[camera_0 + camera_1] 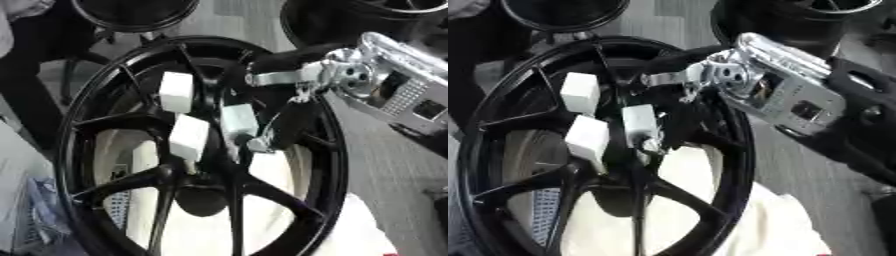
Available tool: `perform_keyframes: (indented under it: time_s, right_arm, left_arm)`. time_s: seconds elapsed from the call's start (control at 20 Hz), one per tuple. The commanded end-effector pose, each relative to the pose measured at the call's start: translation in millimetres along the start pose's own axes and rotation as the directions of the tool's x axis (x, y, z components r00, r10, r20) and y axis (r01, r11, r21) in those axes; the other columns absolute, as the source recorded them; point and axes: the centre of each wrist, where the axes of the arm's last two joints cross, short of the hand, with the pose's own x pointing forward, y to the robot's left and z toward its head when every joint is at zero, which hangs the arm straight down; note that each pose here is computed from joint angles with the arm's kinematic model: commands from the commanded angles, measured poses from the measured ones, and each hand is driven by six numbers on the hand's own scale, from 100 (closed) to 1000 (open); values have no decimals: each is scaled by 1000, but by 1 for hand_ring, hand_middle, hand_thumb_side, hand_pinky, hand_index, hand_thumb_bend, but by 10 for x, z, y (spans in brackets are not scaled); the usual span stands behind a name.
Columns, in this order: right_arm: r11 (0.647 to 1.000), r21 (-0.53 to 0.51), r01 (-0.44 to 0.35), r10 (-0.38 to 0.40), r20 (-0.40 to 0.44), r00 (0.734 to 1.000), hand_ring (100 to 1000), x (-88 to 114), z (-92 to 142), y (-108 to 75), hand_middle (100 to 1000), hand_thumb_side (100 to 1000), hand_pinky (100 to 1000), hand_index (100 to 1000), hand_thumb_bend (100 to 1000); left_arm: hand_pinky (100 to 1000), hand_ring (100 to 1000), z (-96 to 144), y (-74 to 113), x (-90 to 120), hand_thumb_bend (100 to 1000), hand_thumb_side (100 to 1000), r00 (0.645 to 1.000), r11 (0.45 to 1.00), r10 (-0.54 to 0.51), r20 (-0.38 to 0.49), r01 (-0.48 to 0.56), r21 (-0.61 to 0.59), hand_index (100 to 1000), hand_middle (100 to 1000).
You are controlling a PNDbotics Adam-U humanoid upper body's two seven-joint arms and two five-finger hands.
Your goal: Pull the pin out of the wheel hub.
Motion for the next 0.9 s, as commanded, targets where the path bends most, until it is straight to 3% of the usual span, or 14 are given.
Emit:
perform_keyframes:
  time_s: [0.05,0.4,0.55,0.75,0.9]
  right_arm:
    - [997,-74,37,-35,19,999,715,72,108,-107,510,384,851,620,100]
    - [980,-177,88,-74,84,994,689,268,549,-317,478,343,849,589,100]
    - [959,-267,99,-81,77,994,679,233,771,-459,471,322,849,583,100]
    - [886,-441,141,-140,36,989,665,35,1079,-635,471,294,849,583,100]
    - [796,-590,138,-216,-64,974,672,-354,1349,-658,493,304,849,607,100]
  left_arm:
    - [800,869,-38,36,93,605,518,1000,1000,-7,26,6,5,897,864]
    - [800,870,-37,70,87,603,517,1000,1000,-14,21,13,16,897,865]
    - [801,870,-37,84,86,602,517,1000,1000,-17,21,16,20,897,865]
    - [801,870,-34,101,84,600,517,1000,999,-19,20,18,26,897,865]
    - [801,870,-40,121,102,599,516,999,999,-22,28,21,35,897,866]
